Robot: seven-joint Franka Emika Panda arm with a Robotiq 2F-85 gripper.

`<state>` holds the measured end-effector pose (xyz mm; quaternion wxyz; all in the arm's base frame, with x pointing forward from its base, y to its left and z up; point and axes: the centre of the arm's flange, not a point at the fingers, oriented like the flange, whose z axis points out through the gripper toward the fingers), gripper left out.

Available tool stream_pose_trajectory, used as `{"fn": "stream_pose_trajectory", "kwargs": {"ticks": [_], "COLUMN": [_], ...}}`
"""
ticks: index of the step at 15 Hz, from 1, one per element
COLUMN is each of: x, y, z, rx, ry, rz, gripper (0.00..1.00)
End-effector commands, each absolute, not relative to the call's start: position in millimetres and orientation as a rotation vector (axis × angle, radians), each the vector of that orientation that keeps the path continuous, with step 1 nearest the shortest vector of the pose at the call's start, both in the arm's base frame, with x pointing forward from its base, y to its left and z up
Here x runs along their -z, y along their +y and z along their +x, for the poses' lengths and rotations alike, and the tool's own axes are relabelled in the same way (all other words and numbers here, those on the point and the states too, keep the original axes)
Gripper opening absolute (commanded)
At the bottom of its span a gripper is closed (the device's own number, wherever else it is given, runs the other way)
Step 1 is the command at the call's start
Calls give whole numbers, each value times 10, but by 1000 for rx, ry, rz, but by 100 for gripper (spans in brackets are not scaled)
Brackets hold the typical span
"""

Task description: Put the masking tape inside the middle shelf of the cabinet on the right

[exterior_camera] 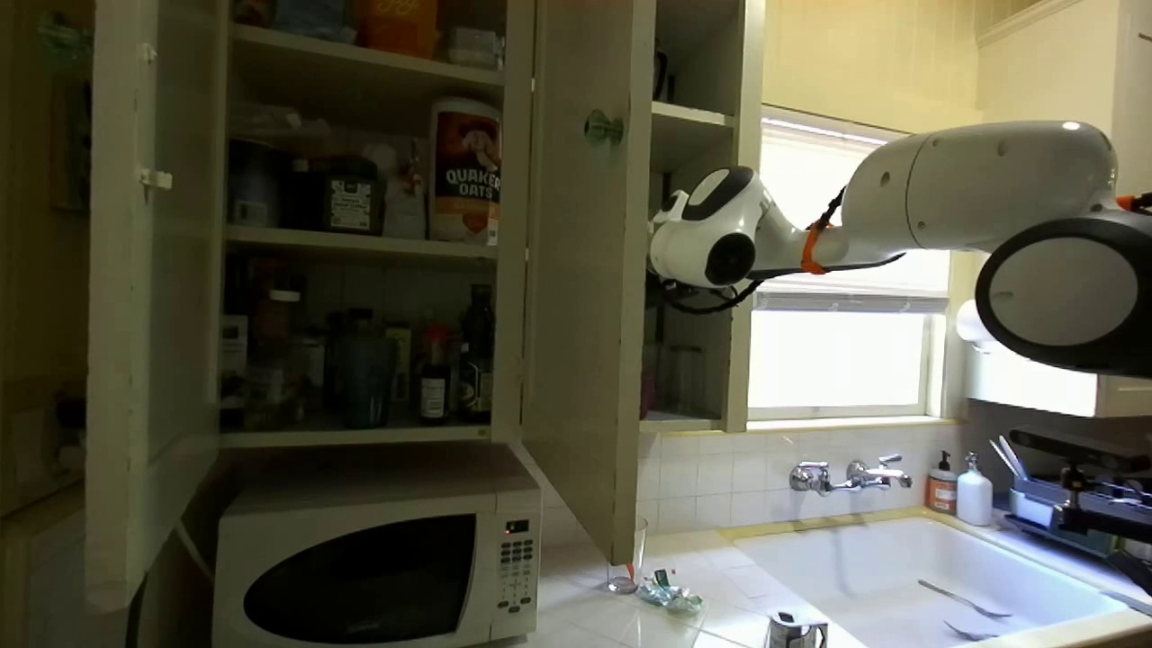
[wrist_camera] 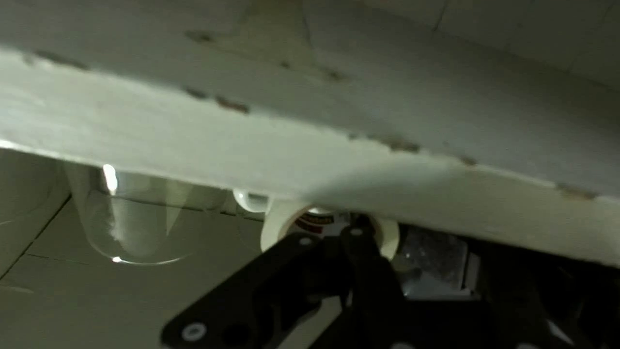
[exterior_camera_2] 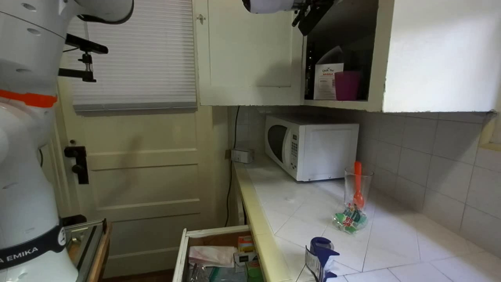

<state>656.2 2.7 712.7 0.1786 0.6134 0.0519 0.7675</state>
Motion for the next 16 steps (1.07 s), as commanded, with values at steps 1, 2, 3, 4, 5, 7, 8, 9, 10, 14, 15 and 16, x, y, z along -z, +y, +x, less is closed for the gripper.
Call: {"fn": "stream_pose_trajectory", "kwargs": {"ticks": [1,2,3,4,5,7,8,9,10,14,15,16], "x": [-6963,-6946,-6931,-6921,-6914,-6899,-6893,-6890,-6888,-6884,-6884,-6877], "y": [-16,18,50,78,104,153,178,181,186,183,182,190], "z": [6617,6601,6583,6562,6545,6523,6503,6496,6484,6449,6434,6415], "rx": [-2177,-2169,-2170,-2163,-2160,-2156,-2151,-2152,-2142,-2134,-2136,-2133], "ry": [194,194,192,192,191,191,186,185,183,172,170,170], "rz": [1783,1786,1789,1791,1793,1798,1798,1798,1796,1786,1791,1797], "gripper": [5,5,21,45,46,55,64,70,77,100,100,100]}}
